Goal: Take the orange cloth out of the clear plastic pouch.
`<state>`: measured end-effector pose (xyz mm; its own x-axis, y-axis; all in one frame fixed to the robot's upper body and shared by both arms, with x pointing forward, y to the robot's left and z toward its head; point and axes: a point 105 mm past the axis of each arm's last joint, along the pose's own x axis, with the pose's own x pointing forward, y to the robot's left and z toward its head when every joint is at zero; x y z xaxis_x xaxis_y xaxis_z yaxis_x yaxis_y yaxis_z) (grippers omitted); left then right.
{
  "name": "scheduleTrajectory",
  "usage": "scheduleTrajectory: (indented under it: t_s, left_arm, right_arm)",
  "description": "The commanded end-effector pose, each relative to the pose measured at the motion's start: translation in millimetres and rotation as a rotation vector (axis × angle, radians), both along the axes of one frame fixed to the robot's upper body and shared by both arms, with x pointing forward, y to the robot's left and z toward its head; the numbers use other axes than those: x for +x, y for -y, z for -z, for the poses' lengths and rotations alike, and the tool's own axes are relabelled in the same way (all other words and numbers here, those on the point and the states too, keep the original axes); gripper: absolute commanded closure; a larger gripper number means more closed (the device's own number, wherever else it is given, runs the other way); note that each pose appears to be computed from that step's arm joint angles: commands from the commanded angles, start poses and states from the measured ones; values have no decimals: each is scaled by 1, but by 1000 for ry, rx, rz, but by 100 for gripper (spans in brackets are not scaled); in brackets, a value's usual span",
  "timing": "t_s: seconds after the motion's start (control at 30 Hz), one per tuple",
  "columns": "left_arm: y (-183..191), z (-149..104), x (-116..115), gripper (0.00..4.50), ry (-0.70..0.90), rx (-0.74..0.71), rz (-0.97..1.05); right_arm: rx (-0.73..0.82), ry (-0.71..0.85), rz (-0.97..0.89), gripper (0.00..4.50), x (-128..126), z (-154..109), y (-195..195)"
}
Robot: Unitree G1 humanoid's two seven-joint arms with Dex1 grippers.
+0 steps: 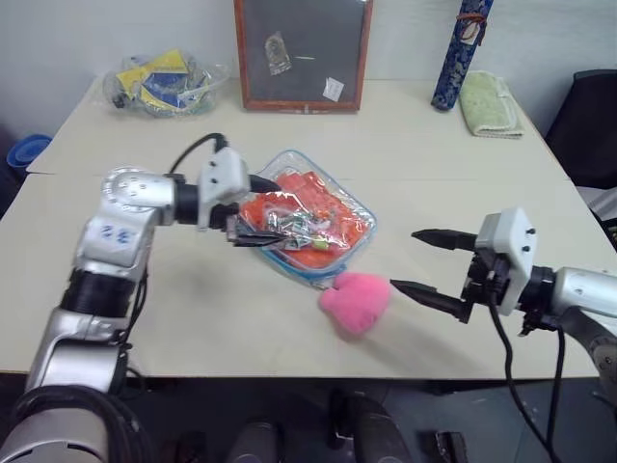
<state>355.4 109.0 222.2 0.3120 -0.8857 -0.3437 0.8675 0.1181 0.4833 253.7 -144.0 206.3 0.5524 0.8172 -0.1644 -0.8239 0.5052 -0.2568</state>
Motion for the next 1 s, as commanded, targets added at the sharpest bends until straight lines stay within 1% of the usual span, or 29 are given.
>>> scheduleTrajectory:
  t_s: [0.03, 0.13, 0.2, 0.3, 0.37, 0.47, 0.63, 0.73, 0.83, 0.87, 0.93, 1.0]
  left_arm:
    - [15, 7, 9, 3, 49, 92, 55]
    - [24, 24, 25, 3, 43, 159, 37]
    - [26, 35, 36, 3, 69, 219, 8]
    - [30, 42, 46, 3, 107, 268, -10]
    - [36, 43, 48, 3, 109, 257, -11]
    - [39, 46, 48, 62, 109, 255, 5]
    - [36, 46, 47, 212, 103, 234, 2]
    - [32, 37, 46, 304, 101, 188, -12]
    - [21, 22, 50, 385, 109, 101, -103]
    - [10, 13, 54, 405, 104, 37, -177]
    - [-15, 2, 60, 405, 86, -56, -327]
    - [-47, -4, 63, 405, 78, -115, -482]
  right_arm:
    - [19, 38, -12, 0, -3, -6, -15]
    - [37, 48, 0, 0, 0, -7, -19]
    - [55, 57, 17, 0, 3, -9, -20]
    - [72, 64, 34, 0, 6, -10, -21]
    - [75, 66, 37, 0, 6, -9, -23]
    - [82, 71, 37, 0, 6, -9, -26]
    - [88, 75, 35, 0, 9, -7, -30]
    - [87, 71, 18, 0, 10, -5, -34]
    - [77, 58, -22, 0, 7, -3, -39]
    - [72, 49, -55, 0, 5, -3, -42]
    - [65, 37, -111, 0, 0, -3, -46]
    - [63, 35, -145, 0, -3, -5, -48]
